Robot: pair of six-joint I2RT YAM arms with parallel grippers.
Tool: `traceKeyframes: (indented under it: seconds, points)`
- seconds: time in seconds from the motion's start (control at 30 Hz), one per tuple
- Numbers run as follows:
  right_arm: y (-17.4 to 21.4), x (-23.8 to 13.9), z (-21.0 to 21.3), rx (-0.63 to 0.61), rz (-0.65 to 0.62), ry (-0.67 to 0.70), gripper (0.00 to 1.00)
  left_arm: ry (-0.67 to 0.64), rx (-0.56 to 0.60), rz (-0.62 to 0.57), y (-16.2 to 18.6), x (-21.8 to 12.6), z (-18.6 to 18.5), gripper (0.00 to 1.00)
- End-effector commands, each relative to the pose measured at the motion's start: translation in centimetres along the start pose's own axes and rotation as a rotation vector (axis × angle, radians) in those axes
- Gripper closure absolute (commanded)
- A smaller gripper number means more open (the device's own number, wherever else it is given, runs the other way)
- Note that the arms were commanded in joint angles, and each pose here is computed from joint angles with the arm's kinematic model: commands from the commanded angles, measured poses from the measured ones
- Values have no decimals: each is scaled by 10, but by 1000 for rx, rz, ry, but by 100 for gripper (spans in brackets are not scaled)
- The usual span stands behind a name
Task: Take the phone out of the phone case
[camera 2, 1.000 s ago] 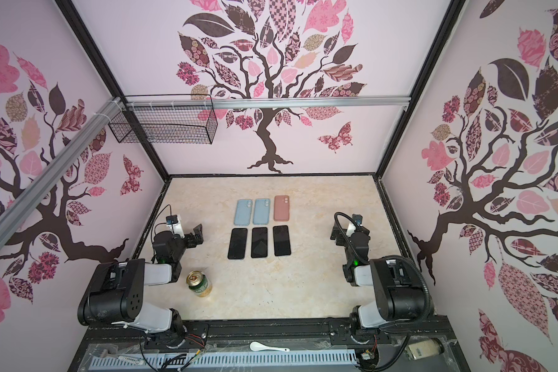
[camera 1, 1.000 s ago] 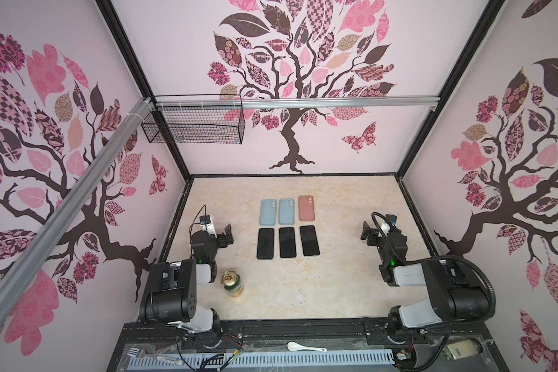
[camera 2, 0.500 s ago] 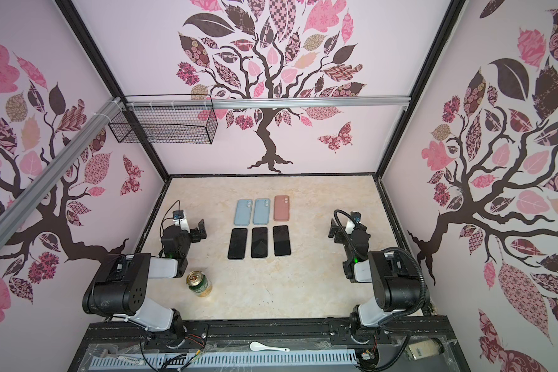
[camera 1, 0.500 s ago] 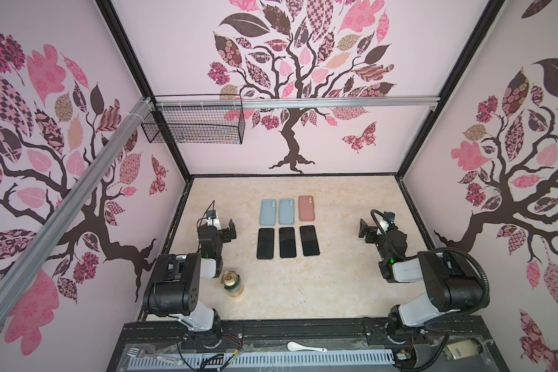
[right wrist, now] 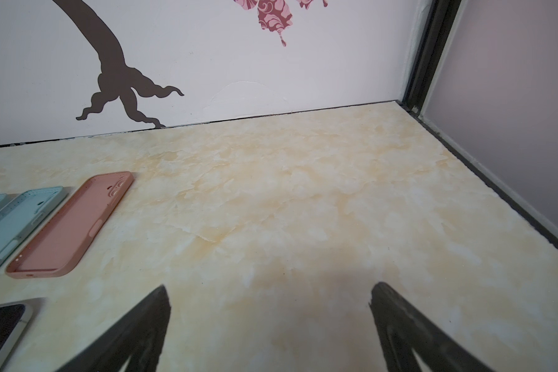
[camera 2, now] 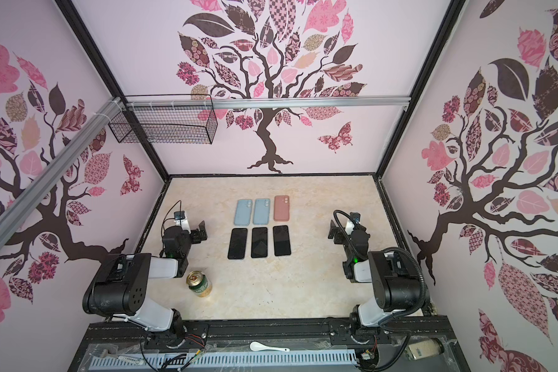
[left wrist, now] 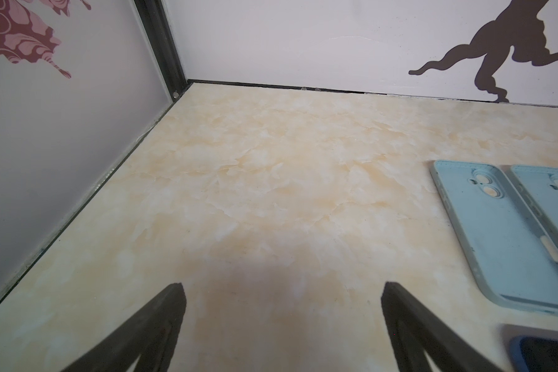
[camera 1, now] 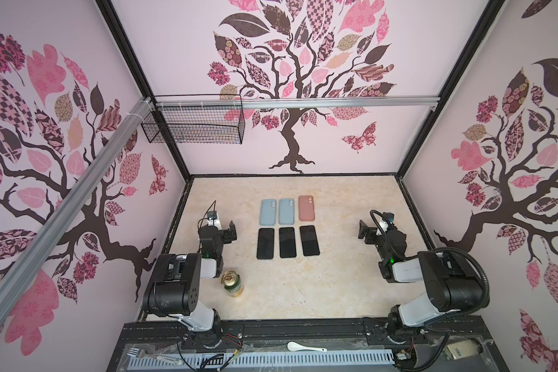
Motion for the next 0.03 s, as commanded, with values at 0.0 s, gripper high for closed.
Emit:
traceKeyframes:
  seconds: [0.0]
  points:
    - [-3, 3, 3, 1, -11, -13, 0, -6, -3, -25, -8, 0, 2, 2]
Point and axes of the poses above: each gripper's point midway between its finger pads, its own x axis out along the fingers, its own z axis along the line the jaws close on, y = z × x, the point moved 3 cm from there along -x, back along the fingers, and after that the axes turned 15 degrees about x, right-handed, at the moved point
